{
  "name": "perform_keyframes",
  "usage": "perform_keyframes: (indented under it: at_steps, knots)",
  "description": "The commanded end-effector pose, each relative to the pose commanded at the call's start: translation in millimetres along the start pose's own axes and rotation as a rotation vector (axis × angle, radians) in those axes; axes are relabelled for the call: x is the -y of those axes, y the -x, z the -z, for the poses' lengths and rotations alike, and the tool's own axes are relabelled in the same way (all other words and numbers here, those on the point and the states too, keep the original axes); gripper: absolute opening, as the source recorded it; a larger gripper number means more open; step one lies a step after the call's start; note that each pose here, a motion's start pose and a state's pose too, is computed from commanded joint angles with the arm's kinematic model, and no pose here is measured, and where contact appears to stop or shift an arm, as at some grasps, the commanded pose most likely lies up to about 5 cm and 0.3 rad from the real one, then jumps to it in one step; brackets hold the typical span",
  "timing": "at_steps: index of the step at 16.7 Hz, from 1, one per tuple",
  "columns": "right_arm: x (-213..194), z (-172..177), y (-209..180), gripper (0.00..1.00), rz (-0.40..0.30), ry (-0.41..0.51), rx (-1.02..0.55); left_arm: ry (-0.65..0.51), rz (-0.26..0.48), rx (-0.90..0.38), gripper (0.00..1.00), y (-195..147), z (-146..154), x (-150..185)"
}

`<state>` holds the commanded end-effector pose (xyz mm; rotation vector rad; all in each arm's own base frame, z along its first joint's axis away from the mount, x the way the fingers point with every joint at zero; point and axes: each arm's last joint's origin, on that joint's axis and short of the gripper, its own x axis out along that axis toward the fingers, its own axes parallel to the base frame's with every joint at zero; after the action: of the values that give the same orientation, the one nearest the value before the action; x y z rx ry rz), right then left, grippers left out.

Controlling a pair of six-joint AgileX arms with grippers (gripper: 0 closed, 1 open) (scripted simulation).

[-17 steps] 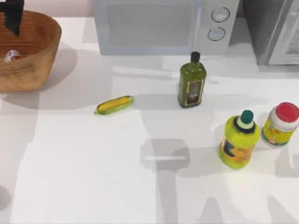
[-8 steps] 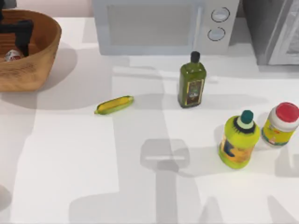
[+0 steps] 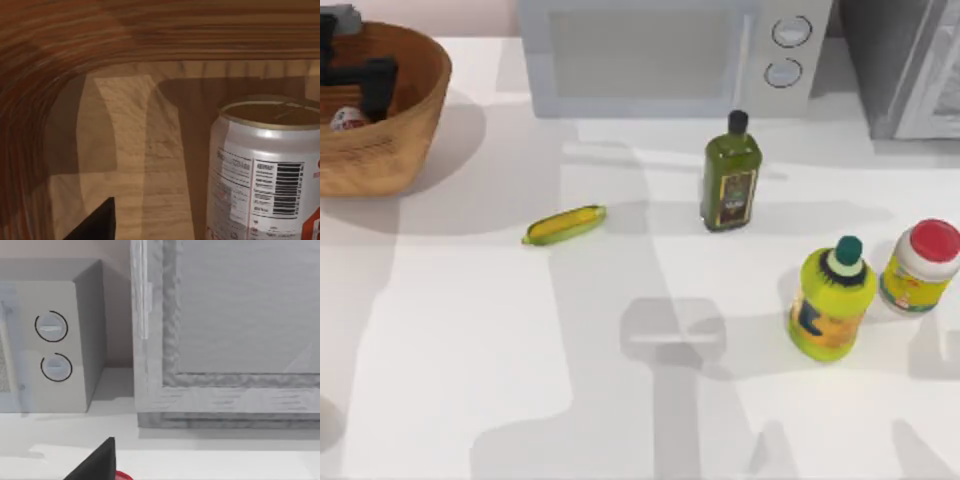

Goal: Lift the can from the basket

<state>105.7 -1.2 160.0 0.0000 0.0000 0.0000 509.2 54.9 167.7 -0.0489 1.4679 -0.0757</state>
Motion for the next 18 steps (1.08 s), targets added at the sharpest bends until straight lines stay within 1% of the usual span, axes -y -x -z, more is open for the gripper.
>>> perform_keyframes:
  at_steps: [2,4,8,18]
  knots:
    - [0.0,0.0,0.0,1.00,0.000,0.000,0.000,0.000,0.000,-0.001,1.00,-19.5,0.6,-0.7]
    - [0.0,0.0,0.0,1.00,0.000,0.000,0.000,0.000,0.000,-0.001,1.00,-31.9,1.5,-0.9]
    - [0.0,0.0,0.0,1.00,0.000,0.000,0.000,0.000,0.000,0.000,1.00,-34.0,1.8,-0.8]
    - [0.0,0.0,0.0,1.00,0.000,0.000,0.000,0.000,0.000,0.000,0.25,-34.0,1.8,-0.8]
